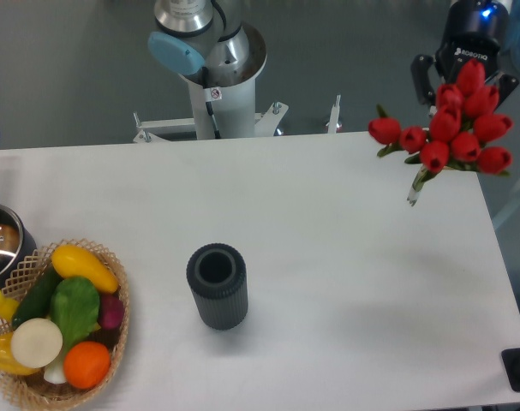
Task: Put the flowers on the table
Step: 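Lower the held tulips toward the table beside the black container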
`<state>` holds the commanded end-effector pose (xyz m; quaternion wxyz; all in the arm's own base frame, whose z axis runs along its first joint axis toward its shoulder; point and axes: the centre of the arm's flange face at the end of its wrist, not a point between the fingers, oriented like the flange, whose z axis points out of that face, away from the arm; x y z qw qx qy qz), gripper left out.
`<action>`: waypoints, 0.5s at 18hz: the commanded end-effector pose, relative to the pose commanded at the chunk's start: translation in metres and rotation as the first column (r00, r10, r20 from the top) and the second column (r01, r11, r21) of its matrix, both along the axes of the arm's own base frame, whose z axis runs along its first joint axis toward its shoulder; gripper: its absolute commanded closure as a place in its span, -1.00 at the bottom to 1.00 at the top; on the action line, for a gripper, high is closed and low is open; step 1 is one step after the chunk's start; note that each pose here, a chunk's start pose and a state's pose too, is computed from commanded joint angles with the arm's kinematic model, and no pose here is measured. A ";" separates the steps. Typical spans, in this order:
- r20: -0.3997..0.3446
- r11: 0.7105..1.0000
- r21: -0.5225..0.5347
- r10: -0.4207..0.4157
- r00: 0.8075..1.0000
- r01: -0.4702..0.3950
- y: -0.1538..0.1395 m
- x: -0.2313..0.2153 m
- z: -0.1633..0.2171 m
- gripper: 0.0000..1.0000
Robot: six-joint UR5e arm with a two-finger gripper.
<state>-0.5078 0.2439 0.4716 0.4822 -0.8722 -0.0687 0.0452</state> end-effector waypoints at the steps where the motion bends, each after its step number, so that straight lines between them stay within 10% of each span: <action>1: 0.003 0.998 -0.060 0.002 1.000 -0.002 0.006 0.003 -0.009 0.28; 9: -0.002 0.902 -0.431 -0.017 1.000 0.014 0.053 0.016 -0.059 0.28</action>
